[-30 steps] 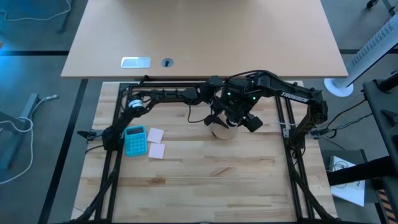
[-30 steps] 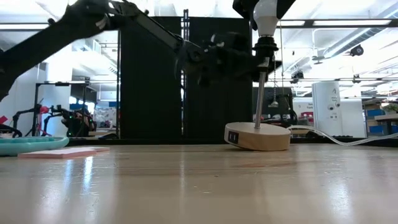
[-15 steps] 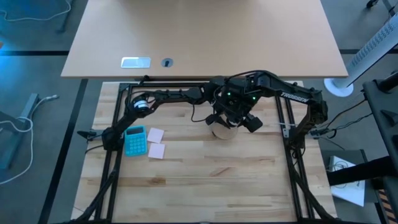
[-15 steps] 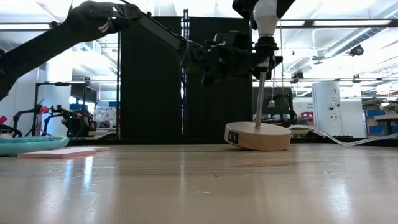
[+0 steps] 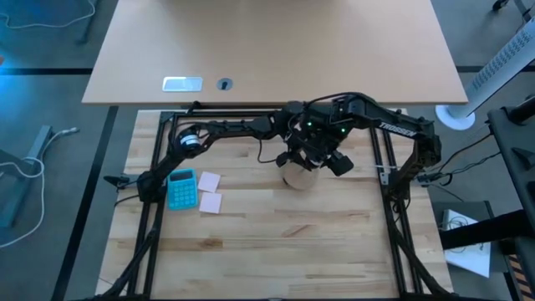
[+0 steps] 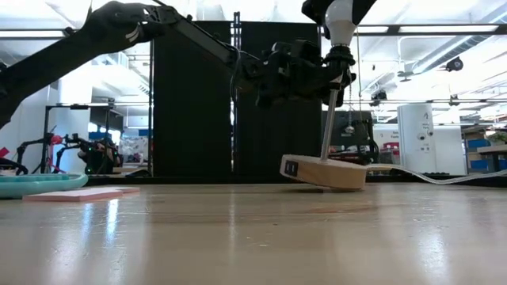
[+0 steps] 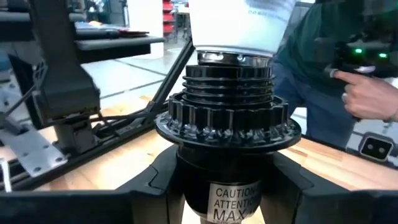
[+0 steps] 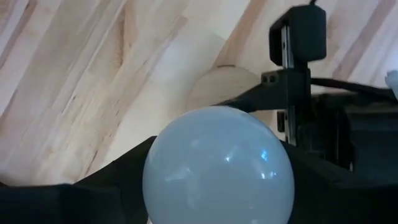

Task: Screw lightbulb
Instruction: Remove the lightbulb from the lamp

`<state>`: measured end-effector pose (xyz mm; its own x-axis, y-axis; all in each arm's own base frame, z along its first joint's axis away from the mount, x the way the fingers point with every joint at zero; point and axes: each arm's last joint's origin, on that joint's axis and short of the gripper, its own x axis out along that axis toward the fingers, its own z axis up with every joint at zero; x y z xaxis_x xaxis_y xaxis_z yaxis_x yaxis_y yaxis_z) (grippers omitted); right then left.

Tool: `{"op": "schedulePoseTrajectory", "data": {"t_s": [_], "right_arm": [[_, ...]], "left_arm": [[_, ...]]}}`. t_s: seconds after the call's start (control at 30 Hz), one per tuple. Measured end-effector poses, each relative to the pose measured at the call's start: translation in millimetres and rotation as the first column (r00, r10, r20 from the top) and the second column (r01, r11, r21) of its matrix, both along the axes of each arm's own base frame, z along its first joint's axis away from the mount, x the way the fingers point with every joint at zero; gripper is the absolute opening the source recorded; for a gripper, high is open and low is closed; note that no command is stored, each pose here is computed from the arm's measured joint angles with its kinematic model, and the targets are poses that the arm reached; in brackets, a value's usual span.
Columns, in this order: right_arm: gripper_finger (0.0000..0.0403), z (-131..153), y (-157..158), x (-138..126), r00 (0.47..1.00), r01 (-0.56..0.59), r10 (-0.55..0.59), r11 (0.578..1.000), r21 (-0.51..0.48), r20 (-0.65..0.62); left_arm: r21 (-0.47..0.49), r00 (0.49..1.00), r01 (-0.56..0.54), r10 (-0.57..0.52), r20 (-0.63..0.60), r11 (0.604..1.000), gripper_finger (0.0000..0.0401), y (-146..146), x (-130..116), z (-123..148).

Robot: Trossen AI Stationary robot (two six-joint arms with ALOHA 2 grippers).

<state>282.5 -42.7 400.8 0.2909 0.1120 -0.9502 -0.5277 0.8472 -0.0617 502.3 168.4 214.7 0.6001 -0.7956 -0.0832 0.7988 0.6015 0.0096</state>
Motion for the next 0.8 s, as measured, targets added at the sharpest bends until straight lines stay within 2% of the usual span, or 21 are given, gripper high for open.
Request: {"op": "schedulePoseTrajectory", "data": {"t_s": [0.13, 0.27, 0.47, 0.57, 0.7, 0.8], "right_arm": [[0.0257, 5, -1, -5, 0.998, 0.065, -0.065, 0.998, -0.017, 0.012], [0.026, 13, -5, -14, 0.989, 0.144, -0.143, 0.989, -0.037, 0.042], [0.0253, 21, -10, -22, 0.963, 0.263, -0.261, 0.965, -0.02, 0.068], [0.0257, 24, -11, -24, 0.951, 0.3, -0.298, 0.954, -0.007, 0.078], [0.026, 30, -10, -30, 0.951, 0.293, -0.291, 0.956, -0.003, 0.103], [0.0254, 33, -9, -32, 0.973, 0.198, -0.192, 0.98, -0.033, 0.126]], "left_arm": [[-0.004, 0.997, -0.06, 0.059, -0.046, 0.998, 0.0138, 1, -5, 13], [0.039, 0.984, -0.16, 0.162, -0.074, 0.986, 0.0138, 0, -15, 31], [0.135, 0.944, -0.31, 0.321, -0.072, 0.941, 0.0138, -3, -23, 50], [0.155, 0.928, -0.353, 0.366, -0.07, 0.923, 0.0138, -5, -25, 57], [0.17, 0.918, -0.372, 0.389, -0.076, 0.912, 0.0138, -10, -27, 64], [0.17, 0.929, -0.346, 0.362, -0.074, 0.923, 0.0138, -15, -29, 67]]}}
